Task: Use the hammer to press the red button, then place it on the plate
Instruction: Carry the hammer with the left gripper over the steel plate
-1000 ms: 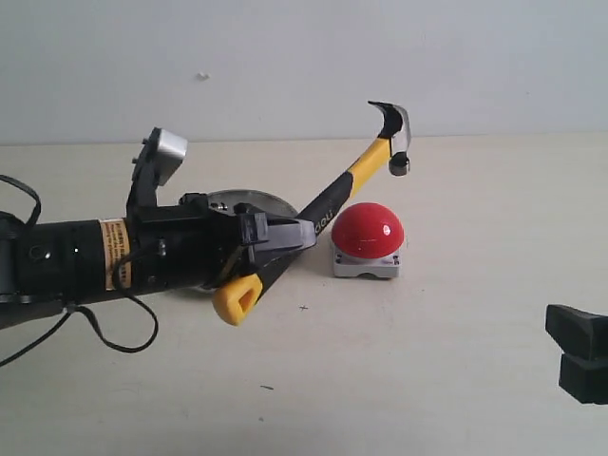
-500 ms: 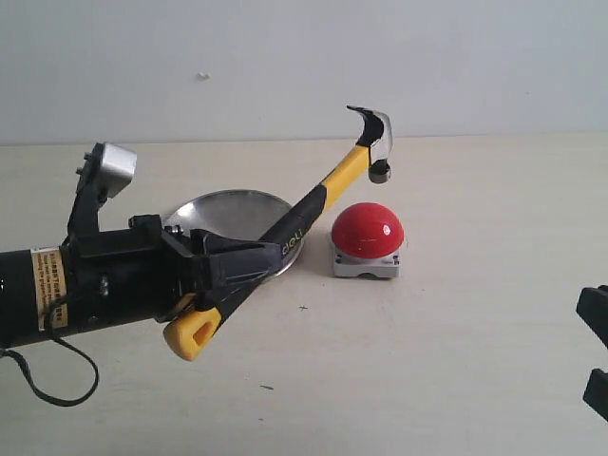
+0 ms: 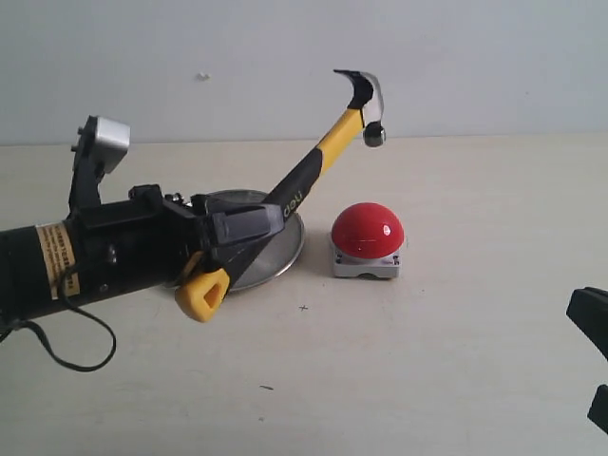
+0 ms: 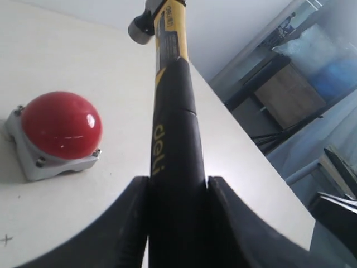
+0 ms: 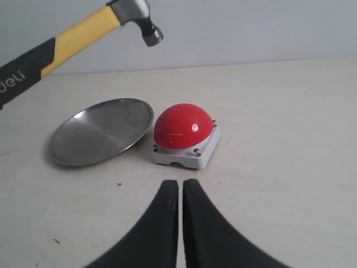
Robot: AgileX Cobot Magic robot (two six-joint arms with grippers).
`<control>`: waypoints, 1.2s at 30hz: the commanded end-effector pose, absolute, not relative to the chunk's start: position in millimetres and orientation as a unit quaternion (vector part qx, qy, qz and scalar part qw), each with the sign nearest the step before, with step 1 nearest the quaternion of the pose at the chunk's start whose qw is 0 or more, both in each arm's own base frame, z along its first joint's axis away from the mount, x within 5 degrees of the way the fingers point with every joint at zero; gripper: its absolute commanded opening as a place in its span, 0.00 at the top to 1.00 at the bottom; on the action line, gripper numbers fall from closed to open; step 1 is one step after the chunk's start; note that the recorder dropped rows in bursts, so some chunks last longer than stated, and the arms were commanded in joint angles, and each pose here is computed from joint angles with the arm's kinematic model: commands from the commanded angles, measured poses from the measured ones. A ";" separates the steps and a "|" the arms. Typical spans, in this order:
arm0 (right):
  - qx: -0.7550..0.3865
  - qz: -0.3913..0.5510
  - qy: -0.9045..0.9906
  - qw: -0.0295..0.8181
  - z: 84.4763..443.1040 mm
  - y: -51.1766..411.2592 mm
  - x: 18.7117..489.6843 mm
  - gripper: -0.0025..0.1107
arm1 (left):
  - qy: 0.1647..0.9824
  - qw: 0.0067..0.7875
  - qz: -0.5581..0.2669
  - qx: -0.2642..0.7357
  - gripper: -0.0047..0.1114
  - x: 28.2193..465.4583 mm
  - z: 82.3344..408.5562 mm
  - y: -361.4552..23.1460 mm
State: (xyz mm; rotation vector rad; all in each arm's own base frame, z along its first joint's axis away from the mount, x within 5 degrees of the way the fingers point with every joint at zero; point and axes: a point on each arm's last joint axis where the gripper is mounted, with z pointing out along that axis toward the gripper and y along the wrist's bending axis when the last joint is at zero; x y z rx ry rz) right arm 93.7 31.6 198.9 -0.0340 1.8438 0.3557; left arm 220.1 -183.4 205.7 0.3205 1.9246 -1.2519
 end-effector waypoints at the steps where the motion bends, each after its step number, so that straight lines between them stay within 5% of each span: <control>1: -0.025 0.150 0.791 0.593 198.0 31.6 92.8 0.95 | 0.720 0.426 -0.530 0.137 0.96 225.9 230.5 -190.2; 17: -0.030 0.149 0.791 0.593 197.8 32.0 92.6 0.95 | 0.810 0.295 -0.494 0.113 0.96 236.5 143.5 -200.8; 28: -0.040 0.155 0.793 0.588 197.2 34.0 91.8 0.95 | 0.749 0.360 -0.544 0.117 0.96 237.0 192.4 -191.7; 36: -0.044 0.159 0.794 0.585 196.9 35.0 91.4 0.95 | 0.756 0.386 -0.520 0.093 0.96 246.3 193.2 -170.6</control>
